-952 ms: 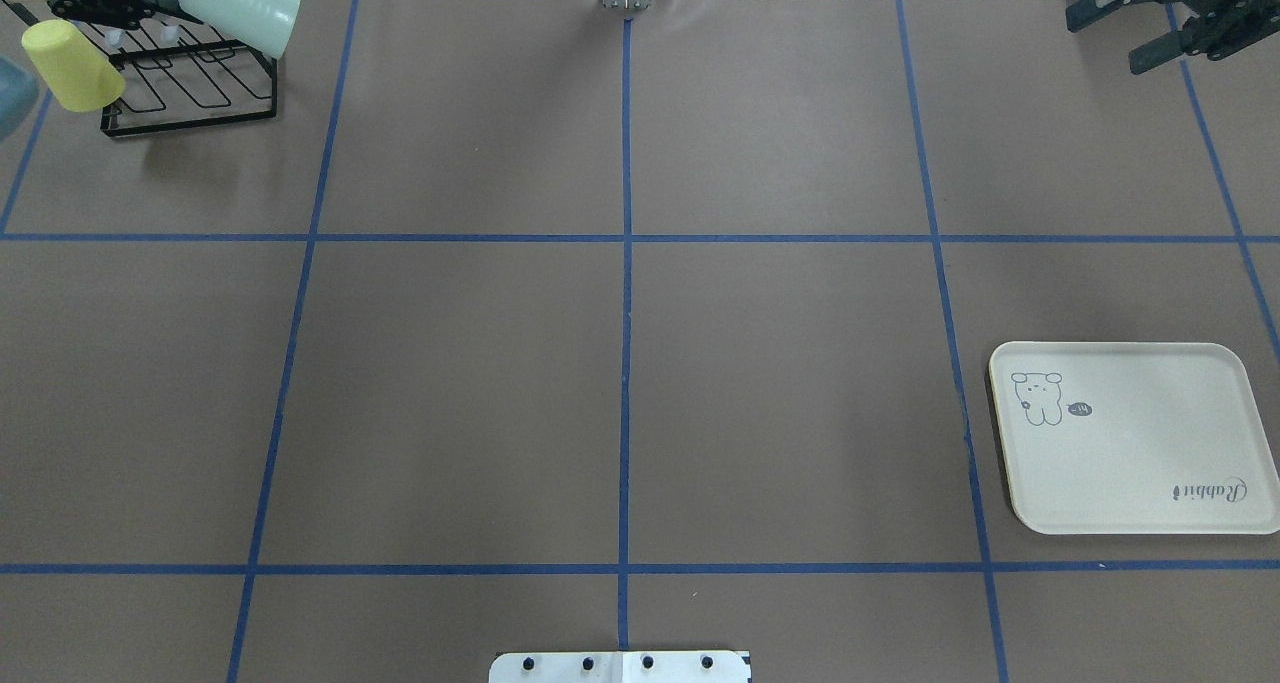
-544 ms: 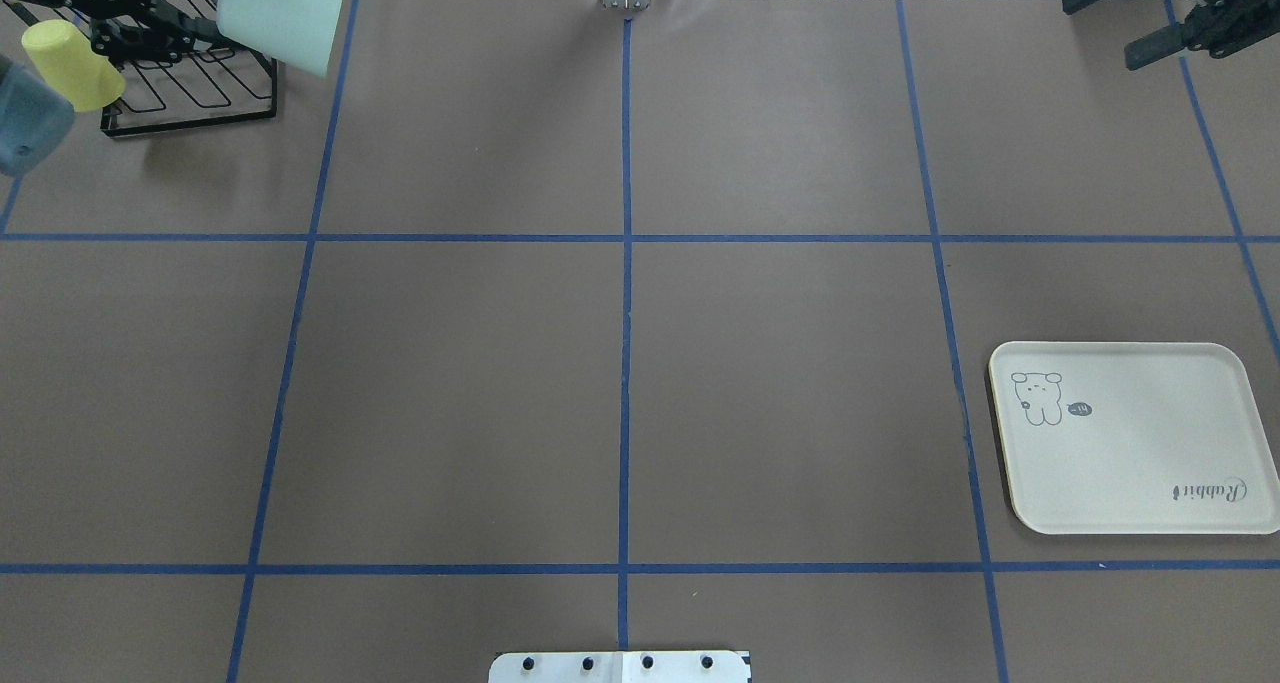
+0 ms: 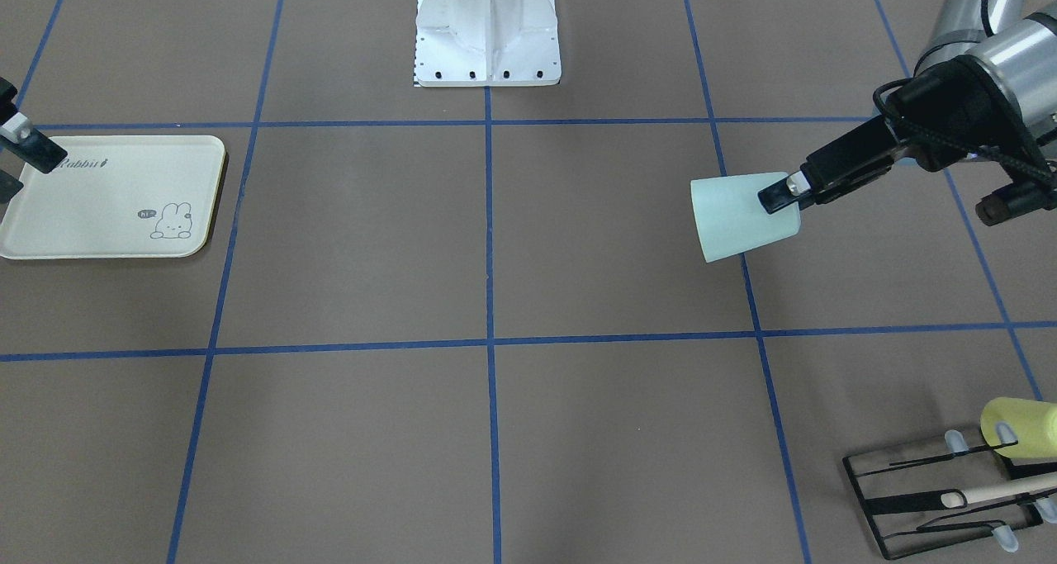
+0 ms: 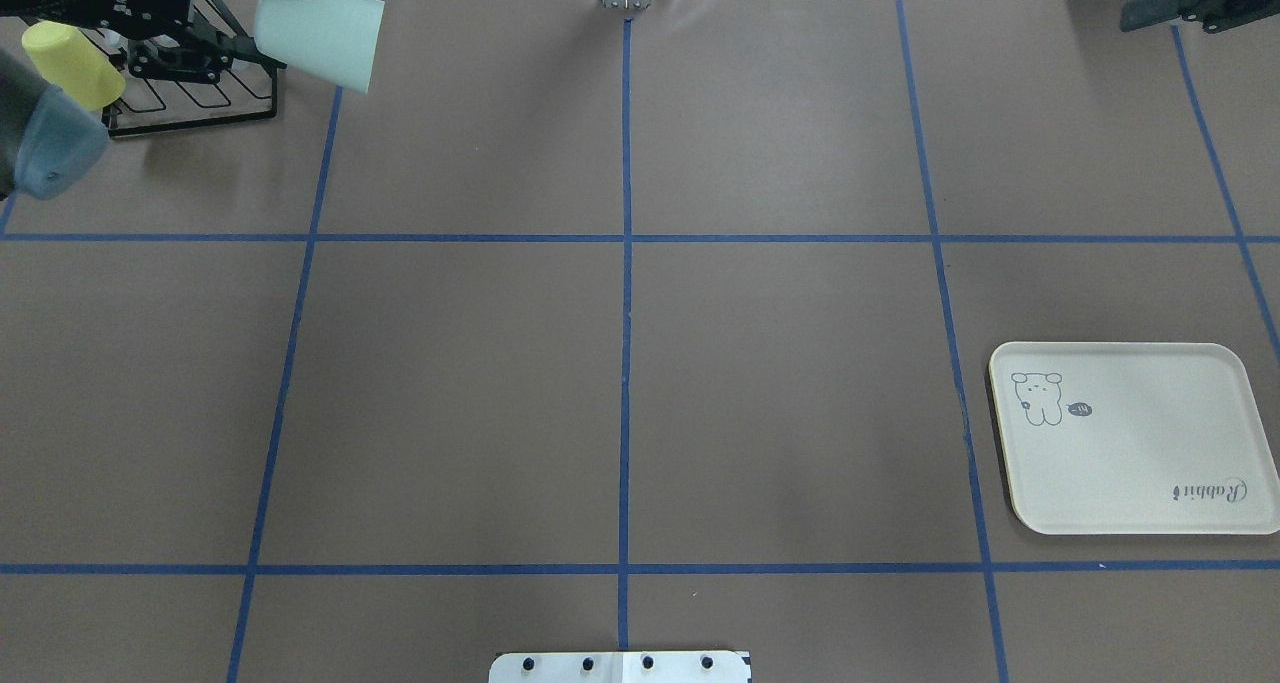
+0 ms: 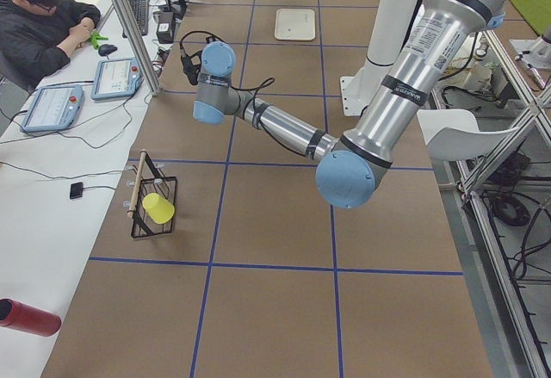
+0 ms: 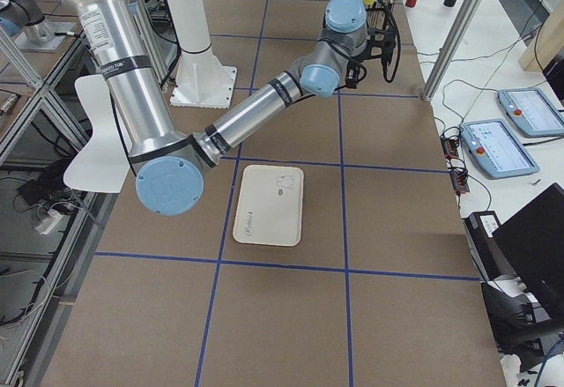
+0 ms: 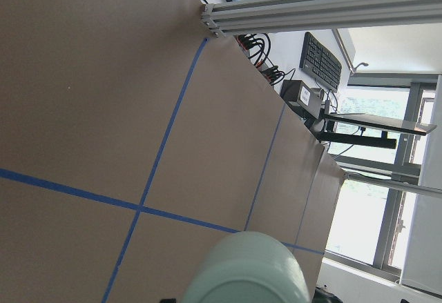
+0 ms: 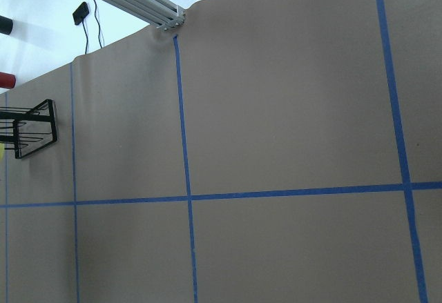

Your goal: Left arm grabs green cup and hands to right arm on tray

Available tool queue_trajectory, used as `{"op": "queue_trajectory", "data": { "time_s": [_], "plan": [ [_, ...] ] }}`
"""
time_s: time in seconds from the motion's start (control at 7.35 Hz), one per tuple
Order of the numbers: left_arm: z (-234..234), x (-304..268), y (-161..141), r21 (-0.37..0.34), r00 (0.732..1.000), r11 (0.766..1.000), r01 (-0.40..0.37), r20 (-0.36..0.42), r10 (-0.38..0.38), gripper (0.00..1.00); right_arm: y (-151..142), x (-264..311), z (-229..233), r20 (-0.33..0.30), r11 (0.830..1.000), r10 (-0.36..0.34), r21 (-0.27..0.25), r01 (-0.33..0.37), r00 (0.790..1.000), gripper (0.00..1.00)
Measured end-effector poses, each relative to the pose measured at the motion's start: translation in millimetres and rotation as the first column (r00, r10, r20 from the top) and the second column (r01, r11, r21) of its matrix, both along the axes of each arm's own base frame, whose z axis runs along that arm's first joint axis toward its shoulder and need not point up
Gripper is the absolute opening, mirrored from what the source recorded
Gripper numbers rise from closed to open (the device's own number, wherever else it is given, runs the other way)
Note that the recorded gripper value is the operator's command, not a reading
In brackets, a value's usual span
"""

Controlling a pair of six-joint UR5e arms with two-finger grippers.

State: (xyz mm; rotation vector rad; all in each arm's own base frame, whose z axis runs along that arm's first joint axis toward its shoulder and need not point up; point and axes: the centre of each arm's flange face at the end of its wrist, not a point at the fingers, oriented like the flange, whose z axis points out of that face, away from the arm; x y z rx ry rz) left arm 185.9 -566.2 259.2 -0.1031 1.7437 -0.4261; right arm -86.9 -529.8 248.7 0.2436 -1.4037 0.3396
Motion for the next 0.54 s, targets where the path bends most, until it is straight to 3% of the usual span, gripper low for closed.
{"op": "queue_trajectory", "data": {
  "time_s": [0.27, 0.54],
  "plan": [
    [-12, 12, 11, -0.008, 1.000, 1.000, -0.016, -0.025, 0.016, 0.00, 13, -11, -6, 0.088, 0.999, 0.036, 0.030, -0.039, 0.995, 1.00],
    [-34, 28, 32, -0.038, 0.996, 0.998, -0.039, -0.078, 0.036, 0.00, 27, -23, -13, 0.166, 0.996, 0.024, 0.075, -0.037, 0.986, 1.00]
  ]
}}
